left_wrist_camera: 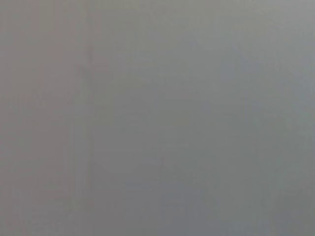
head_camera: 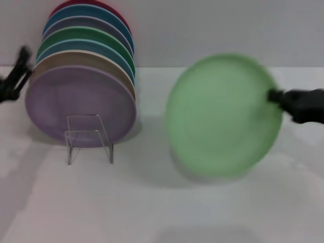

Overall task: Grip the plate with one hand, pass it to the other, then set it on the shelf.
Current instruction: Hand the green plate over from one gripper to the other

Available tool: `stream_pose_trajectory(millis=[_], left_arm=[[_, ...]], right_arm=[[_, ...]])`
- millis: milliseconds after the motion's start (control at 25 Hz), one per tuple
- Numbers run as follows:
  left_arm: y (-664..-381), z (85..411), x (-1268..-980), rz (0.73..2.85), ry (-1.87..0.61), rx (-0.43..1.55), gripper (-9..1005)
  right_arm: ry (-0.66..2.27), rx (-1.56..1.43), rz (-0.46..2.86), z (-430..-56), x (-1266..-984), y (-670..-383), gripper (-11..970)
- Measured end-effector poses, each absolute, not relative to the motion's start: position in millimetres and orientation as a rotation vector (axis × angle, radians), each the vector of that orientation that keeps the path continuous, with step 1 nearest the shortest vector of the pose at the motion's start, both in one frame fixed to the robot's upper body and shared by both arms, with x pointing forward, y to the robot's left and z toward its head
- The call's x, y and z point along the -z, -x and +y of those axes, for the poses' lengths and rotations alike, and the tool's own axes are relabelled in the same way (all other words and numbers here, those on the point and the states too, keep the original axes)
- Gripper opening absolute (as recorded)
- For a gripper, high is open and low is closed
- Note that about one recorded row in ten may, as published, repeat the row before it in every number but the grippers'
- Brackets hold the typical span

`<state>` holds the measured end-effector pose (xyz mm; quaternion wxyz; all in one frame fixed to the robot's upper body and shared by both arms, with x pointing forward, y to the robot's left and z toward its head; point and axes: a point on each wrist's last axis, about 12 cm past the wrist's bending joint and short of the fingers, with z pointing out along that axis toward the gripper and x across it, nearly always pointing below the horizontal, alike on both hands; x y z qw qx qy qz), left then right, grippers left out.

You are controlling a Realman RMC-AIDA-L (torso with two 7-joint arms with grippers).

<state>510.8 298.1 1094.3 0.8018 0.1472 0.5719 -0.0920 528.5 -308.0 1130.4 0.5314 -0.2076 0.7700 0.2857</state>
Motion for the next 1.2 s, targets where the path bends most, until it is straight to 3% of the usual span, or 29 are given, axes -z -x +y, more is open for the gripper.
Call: stream_pose_trajectory(millis=[280,320,360,560,840,1200], left_arm=[[-538,255,-1177,1.501,-0.560,0.325,756],[-538,255,-1177,1.501,-0.560,0.325,754],[-537,232,-1207,1.569,-0.653,0.318,752],[-525,190,-1246,1.667,-0.807,0.231,741],[-529,158,-1263,1.734,-0.957,0.297,725],[-535,146,-1239,1.746,-1.071,0.345,705]], right_arm=[[0.436,-0.600,1.666,-331,-1105,-517,22],[0.447,-0.590,1.669,-330,-1100,-517,22],[0.465,-0.579,1.673,-328,-1094,-518,22],[0.491,-0.563,1.678,-324,-1086,-527,22],[0.568,-0.549,1.658,-314,-1085,-536,22],[0.633,-0.602,1.596,-305,-1092,-535,22]])
